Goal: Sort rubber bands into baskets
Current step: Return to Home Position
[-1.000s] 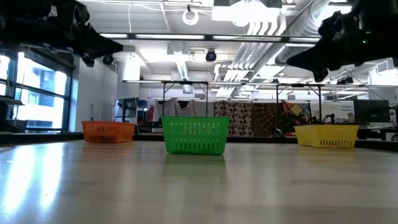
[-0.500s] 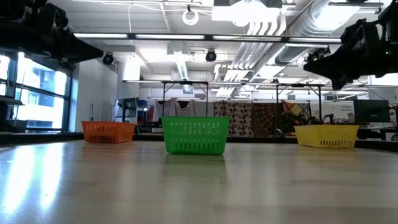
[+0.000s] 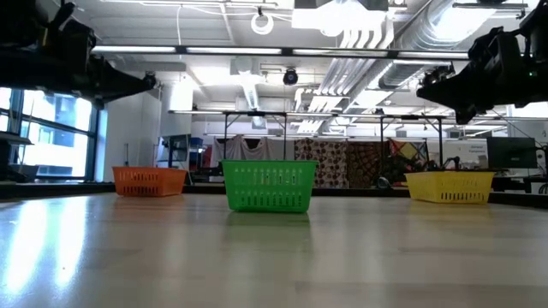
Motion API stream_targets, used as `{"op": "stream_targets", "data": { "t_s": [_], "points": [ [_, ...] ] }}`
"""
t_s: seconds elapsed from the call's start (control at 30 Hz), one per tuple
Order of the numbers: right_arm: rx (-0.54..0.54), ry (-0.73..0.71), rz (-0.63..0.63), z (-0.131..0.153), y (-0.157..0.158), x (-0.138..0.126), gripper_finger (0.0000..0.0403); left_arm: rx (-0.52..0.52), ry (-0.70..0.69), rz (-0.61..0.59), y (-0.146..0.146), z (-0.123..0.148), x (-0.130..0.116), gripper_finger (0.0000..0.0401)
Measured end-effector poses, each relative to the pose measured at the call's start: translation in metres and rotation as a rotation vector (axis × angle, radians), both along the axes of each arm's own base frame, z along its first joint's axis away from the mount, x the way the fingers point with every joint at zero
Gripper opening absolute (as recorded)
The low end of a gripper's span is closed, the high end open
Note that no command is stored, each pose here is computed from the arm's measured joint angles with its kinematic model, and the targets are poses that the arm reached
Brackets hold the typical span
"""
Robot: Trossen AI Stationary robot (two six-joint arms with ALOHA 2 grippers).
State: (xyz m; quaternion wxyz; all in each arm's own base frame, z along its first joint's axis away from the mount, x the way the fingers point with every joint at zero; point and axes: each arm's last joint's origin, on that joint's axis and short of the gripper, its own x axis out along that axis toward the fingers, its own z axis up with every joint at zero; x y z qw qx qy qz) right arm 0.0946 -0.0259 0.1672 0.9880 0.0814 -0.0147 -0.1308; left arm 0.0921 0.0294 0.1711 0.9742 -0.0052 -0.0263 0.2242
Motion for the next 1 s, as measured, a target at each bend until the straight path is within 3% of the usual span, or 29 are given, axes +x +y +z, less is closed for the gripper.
{"op": "stream_targets", "data": {
  "t_s": [0.23, 0.43, 0.63, 1.0],
  "points": [
    [-0.064, 0.055, -0.005, -0.0028, -0.0007, 0.0021, 0.0000, -0.044, 0.025, -0.024, 0.0000, -0.0032, 0.0027, 0.0000],
    [-0.013, 0.041, -0.007, -0.0029, -0.0008, 0.0021, 0.0000, -0.066, 0.068, -0.010, 0.0012, -0.0072, 0.0057, 0.0000],
    [-0.024, 0.044, -0.008, -0.0029, -0.0008, 0.0021, 0.0000, -0.120, 0.043, -0.018, 0.0010, -0.0072, 0.0058, 0.0000],
    [-0.024, 0.045, -0.008, -0.0030, -0.0008, 0.0021, 0.0000, -0.120, 0.042, -0.019, 0.0010, -0.0072, 0.0058, 0.0000]
  ]
}}
